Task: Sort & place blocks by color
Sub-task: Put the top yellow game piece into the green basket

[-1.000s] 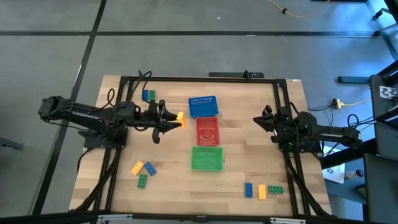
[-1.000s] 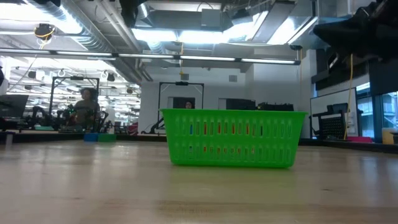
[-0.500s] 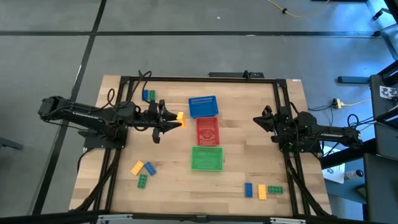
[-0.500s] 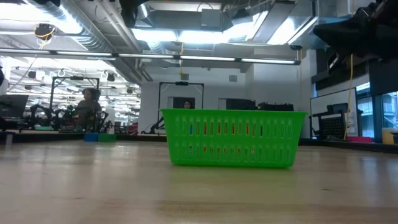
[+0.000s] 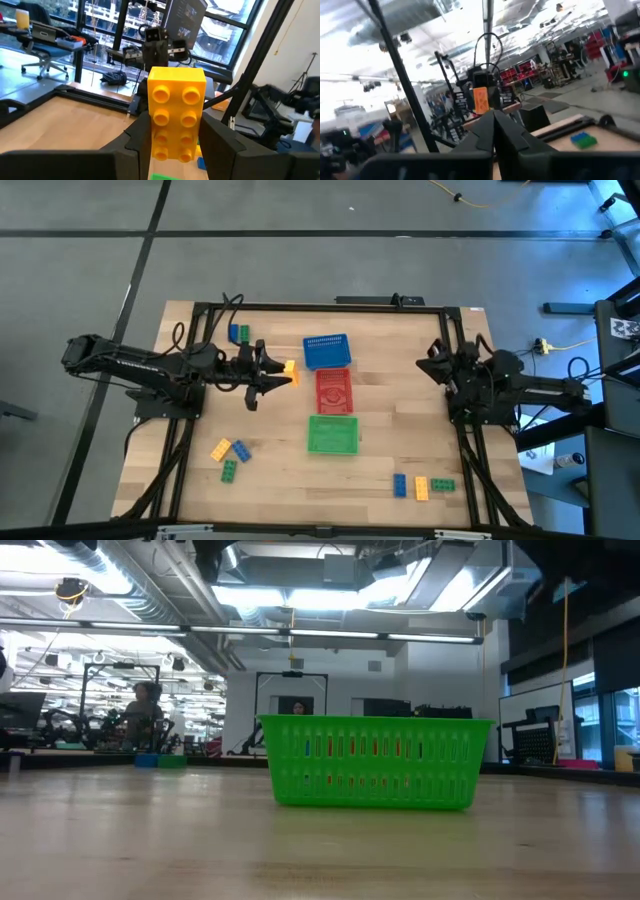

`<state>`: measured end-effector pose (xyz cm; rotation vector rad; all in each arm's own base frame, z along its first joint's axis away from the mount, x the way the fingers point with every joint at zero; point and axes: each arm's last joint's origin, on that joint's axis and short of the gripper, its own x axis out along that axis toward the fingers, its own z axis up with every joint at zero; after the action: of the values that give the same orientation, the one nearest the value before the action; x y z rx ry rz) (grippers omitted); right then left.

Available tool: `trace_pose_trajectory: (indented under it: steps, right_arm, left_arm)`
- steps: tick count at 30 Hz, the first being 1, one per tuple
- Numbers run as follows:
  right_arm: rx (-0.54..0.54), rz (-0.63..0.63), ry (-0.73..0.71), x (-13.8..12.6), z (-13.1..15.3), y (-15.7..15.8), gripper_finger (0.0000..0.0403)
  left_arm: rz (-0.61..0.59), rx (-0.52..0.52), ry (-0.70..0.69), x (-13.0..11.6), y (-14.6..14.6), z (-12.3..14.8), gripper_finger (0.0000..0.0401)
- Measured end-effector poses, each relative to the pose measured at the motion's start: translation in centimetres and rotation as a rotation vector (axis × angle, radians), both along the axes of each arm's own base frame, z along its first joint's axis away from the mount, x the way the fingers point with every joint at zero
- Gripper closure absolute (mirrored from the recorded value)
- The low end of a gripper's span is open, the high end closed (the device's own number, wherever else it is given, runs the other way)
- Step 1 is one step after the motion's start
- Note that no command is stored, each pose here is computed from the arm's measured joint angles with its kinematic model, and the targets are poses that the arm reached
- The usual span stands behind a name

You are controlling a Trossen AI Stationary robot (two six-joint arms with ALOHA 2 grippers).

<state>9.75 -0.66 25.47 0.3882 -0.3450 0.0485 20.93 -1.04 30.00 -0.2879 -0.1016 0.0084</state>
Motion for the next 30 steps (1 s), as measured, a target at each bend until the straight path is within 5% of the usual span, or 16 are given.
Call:
trace_pose_trajectory:
  steps: [12,19,30]
  right_arm:
    - [-0.168,0.069,0.209,5.0,5.5,-0.1,0.0399]
    - [-0.273,0.060,0.356,7.6,5.1,-0.3,0.0401]
    - [-0.271,0.047,0.384,7.8,4.7,-0.4,0.0401]
  left_arm:
    - [0.001,0.002,-0.005,0.0,0.0,0.0,0.0276]
    - [0.001,0.002,-0.005,0.0,0.0,0.0,0.0275]
    - [0.001,0.001,-0.004,0.0,0.0,0.0,0.0275]
